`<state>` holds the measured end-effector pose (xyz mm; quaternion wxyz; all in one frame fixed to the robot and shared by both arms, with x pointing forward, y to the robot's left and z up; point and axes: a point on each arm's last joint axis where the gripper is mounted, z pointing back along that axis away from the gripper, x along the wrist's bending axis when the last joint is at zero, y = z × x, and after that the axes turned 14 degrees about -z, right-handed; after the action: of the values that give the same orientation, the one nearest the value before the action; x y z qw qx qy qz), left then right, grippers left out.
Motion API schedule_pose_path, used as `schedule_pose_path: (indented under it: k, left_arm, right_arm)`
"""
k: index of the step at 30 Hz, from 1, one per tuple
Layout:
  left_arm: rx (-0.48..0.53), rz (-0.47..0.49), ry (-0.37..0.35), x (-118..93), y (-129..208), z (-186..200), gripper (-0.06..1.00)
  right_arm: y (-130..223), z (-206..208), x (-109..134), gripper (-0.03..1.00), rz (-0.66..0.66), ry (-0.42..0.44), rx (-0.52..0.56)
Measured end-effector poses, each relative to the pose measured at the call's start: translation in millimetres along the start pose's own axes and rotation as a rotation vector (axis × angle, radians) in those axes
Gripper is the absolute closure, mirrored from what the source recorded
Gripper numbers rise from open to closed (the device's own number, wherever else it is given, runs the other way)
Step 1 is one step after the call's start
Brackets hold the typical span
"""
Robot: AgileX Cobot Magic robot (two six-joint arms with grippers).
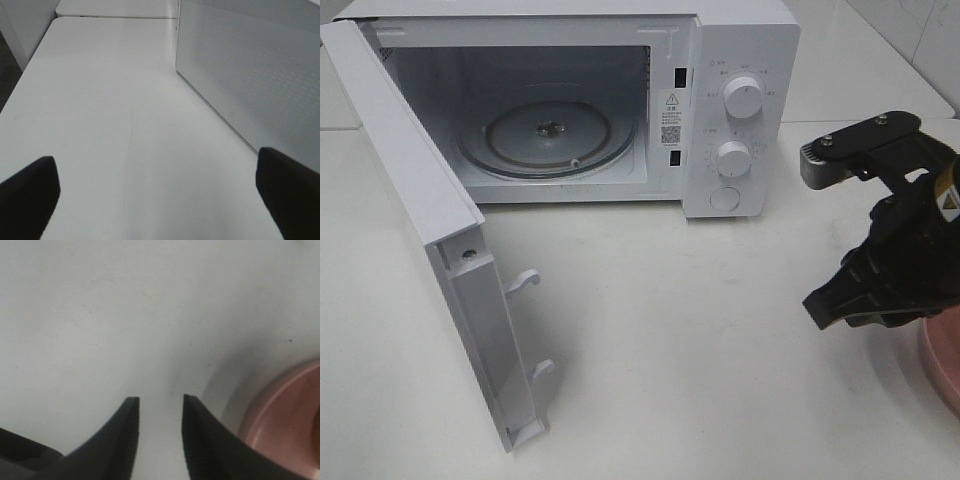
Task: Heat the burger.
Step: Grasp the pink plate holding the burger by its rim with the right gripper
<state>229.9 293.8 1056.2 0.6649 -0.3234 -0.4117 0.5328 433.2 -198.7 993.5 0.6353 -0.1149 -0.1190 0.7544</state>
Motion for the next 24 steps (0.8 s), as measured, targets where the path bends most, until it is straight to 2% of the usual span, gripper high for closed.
schedule_pose_path:
  k: [1,2,3,4,5,6,7,8,9,15,24]
  left_arm:
    - [0.000,0.000,0.000,0.0,0.0,0.0,-0.05]
    - [0.000,0.000,0.000,0.0,0.0,0.0,-0.05]
    - [0.000,0.000,0.000,0.0,0.0,0.0,-0.05]
    - [0.000,0.000,0.000,0.0,0.0,0.0,-0.05]
    - [0.000,0.000,0.000,0.0,0.0,0.0,-0.05]
    - [0.000,0.000,0.000,0.0,0.0,0.0,-0.05]
    - [0.000,0.000,0.000,0.0,0.0,0.0,-0.05]
    - [0.000,0.000,0.000,0.0,0.0,0.0,-0.05]
    - [0.000,0.000,0.000,0.0,0.0,0.0,-0.05]
    - [0.000,0.000,0.000,0.0,0.0,0.0,-0.05]
    - [0.000,0.000,0.000,0.0,0.0,0.0,-0.05]
  right_arm:
    - [0.0,1.6,-3.0,0.55,0.000,0.007,-0.002]
    - [0.0,1.6,-3.0,0.55,0.000,0.007,-0.002]
    - [1.5,3.0,-9.0,0.37,0.004,0.022,-0.008]
    - [1.5,3.0,-9.0,0.37,0.004,0.022,-0.008]
    - [3.3,3.1,-12.6,0.30,0.006,0.033,-0.009]
    - [6.8,2.5,-19.7,0.14,0.002,0.055,-0.007]
    - [6.8,2.5,-19.7,0.14,0.002,0.055,-0.007]
    - [10.8,-0.8,-27.6,0.05,-0.006,0.081,0.007]
    - [13.7,-3.5,-31.6,0.02,-0.007,0.093,0.020]
    - [28.0,-14.7,-46.0,-0.01,-0.031,0.129,0.078]
    - [27.2,-18.7,-64.0,0.08,-0.115,0.147,0.054]
